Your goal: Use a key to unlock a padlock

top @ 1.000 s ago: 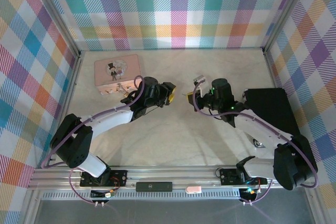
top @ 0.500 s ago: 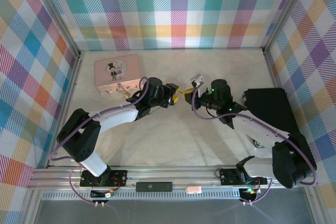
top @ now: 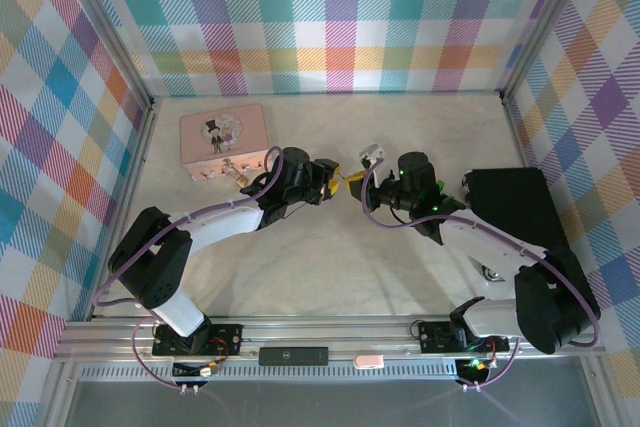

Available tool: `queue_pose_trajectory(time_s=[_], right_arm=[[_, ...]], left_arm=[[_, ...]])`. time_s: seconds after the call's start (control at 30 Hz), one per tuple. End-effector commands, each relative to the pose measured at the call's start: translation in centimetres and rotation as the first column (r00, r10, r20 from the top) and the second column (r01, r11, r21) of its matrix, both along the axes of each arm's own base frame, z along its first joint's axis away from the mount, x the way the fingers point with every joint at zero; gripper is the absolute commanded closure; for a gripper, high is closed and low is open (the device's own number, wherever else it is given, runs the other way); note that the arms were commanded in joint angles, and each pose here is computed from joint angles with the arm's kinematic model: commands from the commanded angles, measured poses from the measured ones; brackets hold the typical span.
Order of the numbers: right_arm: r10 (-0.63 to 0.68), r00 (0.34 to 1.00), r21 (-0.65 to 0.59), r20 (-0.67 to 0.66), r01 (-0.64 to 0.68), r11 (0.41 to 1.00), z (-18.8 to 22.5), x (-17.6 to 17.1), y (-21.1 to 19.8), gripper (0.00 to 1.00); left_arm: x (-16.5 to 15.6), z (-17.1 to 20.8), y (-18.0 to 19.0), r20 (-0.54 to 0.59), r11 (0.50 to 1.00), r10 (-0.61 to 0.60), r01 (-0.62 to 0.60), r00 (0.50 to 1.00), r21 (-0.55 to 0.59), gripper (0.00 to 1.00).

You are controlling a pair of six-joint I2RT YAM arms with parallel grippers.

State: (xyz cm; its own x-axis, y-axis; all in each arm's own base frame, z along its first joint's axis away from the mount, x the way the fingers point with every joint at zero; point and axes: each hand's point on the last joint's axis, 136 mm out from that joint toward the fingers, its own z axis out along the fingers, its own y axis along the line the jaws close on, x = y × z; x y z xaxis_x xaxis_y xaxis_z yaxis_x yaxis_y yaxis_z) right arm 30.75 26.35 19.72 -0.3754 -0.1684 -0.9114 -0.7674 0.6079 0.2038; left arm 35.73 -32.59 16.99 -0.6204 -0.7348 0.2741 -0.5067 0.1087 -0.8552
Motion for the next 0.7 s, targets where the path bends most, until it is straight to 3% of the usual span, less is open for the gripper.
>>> queue_pose_trajectory(time_s=[0.0, 0.17, 0.67], right_arm=[[-0.044, 0.998, -0.018, 0.041, 0.044, 0.999, 0.4, -0.2, -0.9, 1.0], [-0.104, 0.993, -0.025, 0.056, 0.106, 0.994, 0.3, -0.2, -2.1, 1.0], [0.024, 0.999, 0.029, -0.032, -0.023, 0.999, -0.2, -1.0, 0.4, 1.0]], left_arm=[[-0.5, 1.4, -0.8, 0.003, 0.999, -0.011, 0.011, 1.0, -0.049, 0.63], [-0.5, 1.2, -0.7, 0.014, 1.0, -0.024, 0.025, 1.0, -0.013, 0.57], [-0.4, 2.3, -1.5, 0.037, 0.999, -0.038, 0.038, 0.999, -0.008, 0.53]])
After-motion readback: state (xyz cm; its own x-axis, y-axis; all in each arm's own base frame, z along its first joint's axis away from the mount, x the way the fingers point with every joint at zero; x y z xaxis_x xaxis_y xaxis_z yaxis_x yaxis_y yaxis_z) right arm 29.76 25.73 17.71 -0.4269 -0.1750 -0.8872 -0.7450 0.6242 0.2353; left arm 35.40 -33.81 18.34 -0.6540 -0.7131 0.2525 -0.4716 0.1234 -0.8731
